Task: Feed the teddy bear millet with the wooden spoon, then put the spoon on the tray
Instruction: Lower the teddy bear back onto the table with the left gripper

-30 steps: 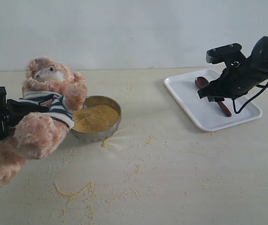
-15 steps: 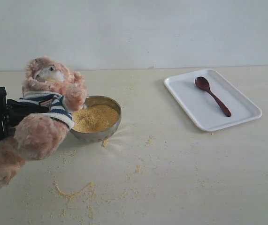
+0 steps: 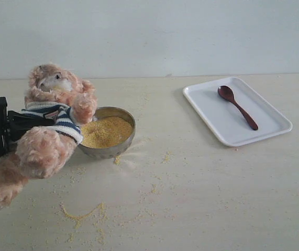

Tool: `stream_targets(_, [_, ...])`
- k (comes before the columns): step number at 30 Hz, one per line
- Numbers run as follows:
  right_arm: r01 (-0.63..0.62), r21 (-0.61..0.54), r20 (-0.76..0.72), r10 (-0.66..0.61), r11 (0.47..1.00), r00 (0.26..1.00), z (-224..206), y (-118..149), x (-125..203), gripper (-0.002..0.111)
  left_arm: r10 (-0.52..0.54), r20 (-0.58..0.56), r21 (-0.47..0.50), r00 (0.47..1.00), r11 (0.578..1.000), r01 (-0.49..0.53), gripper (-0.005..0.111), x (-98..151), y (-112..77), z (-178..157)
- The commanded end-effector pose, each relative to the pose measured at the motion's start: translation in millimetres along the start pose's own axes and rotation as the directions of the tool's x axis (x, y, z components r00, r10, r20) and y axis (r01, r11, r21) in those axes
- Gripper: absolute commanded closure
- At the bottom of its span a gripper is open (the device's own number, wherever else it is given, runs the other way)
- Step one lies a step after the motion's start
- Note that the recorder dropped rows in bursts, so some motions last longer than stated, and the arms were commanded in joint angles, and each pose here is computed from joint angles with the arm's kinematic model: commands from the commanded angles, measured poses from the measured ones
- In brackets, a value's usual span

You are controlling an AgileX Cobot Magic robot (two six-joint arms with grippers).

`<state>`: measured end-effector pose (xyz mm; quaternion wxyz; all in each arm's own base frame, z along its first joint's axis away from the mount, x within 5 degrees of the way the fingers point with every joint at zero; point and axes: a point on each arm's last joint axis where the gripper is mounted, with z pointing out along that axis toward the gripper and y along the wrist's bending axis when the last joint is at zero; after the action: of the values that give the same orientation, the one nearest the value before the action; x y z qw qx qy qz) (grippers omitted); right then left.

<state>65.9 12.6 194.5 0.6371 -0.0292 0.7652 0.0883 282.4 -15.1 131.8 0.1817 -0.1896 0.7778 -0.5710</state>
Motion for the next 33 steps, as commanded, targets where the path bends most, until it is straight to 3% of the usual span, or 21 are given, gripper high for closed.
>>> stream_targets(1, [0.085, 0.017, 0.021, -0.086, 0.996, 0.996, 0, -1, -1, 0.108, 0.036, 0.007, 0.036, 0.999, 0.999, -0.036, 0.102, -1, -5.9, -1])
stream_targets(9, [0.059, 0.013, 0.003, -0.059, 0.998, 0.998, 0, -1, 1, 0.108, 0.022, 0.027, 0.039, 0.999, 0.999, -0.023, 0.102, -8, -7.0, -5])
stream_targets(10, [0.059, 0.013, 0.003, -0.059, 0.998, 0.998, 0, -1, 1, 0.108, 0.077, 0.073, 0.038, 0.994, 0.996, -0.080, 0.102, -19, -7.6, -14])
stream_targets(11, [0.059, 0.013, 0.003, -0.059, 0.998, 0.998, 0, -1, 1, 0.108, 0.195, 0.102, 0.022, 0.976, 0.980, -0.198, 0.102, -24, -6.0, -20])
stream_targets(15, [0.059, 0.013, 0.003, -0.059, 0.998, 0.998, 0, -1, 1, 0.108, 0.372, 0.106, 0.002, 0.922, 0.927, -0.375, 0.102, -24, -5.8, -20])
stream_targets(20, [0.059, 0.013, 0.003, -0.059, 0.998, 0.998, 0, -1, 1, 0.108, 0.372, 0.104, -0.243, 0.922, 0.909, -0.339, 0.102, -32, 15.2, -23])
stream_targets(28, [0.059, 0.013, 0.003, -0.059, 0.998, 0.998, 0, -1, 1, 0.108, 0.361, 0.108, -0.416, 0.926, 0.863, -0.288, 0.100, -37, 30.2, -29])
stream_targets(29, [0.059, 0.013, 0.003, -0.059, 0.998, 0.998, 0, -1, 1, 0.108, 0.361, 0.108, -0.416, 0.926, 0.863, -0.288, 0.092, -37, 30.2, -29])
stream_targets(31, [0.054, 0.016, 0.020, -0.054, 0.998, 0.998, 0, -1, -1, 0.108, 0.361, 0.108, -0.416, 0.926, 0.862, -0.288, 0.058, -37, 30.2, -29])
stream_targets(33, [0.052, 0.016, 0.023, -0.053, 0.999, 0.998, 0, -1, -1, 0.108, 0.361, 0.108, -0.421, 0.926, 0.861, -0.287, 0.038, -38, 30.6, -29])
